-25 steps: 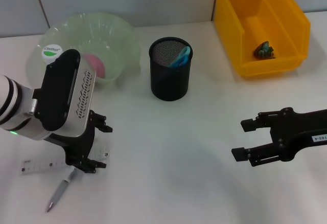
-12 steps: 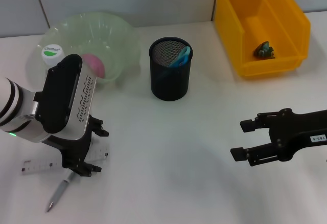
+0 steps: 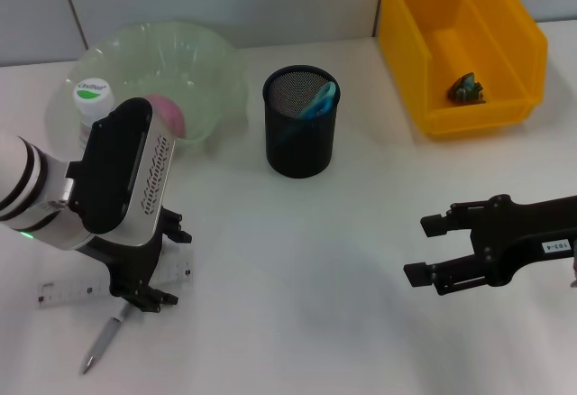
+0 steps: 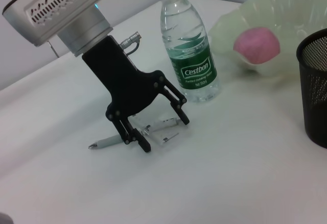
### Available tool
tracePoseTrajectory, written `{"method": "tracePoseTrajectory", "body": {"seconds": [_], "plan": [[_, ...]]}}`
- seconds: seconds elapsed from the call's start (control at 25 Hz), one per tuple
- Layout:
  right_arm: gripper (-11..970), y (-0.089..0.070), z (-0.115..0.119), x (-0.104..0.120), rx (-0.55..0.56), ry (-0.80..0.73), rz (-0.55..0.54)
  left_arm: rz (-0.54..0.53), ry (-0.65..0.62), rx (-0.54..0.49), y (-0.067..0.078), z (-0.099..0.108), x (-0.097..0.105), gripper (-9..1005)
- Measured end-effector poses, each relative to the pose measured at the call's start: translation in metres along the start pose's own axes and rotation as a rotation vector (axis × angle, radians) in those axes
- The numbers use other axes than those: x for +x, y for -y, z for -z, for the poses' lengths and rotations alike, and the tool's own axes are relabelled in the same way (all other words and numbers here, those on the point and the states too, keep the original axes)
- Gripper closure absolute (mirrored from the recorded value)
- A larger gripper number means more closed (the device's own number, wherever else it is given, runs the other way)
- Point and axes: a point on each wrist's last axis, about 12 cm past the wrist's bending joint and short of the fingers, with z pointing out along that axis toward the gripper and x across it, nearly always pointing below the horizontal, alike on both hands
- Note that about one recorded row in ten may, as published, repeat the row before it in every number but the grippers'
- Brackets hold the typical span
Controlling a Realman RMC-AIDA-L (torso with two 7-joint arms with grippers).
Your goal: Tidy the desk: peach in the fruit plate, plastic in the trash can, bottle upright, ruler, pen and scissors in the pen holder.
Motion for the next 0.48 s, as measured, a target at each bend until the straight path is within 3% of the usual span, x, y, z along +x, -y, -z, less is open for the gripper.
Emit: {"method": "tracePoseTrajectory", "body": {"seconds": [0.48], "plan": [[111,0.0024,-0.0032,0.0004,-0.001,-0.003,0.000,-0.007,-0.019,0.008,-0.0005,-0.0006,0.0008,245]]}}
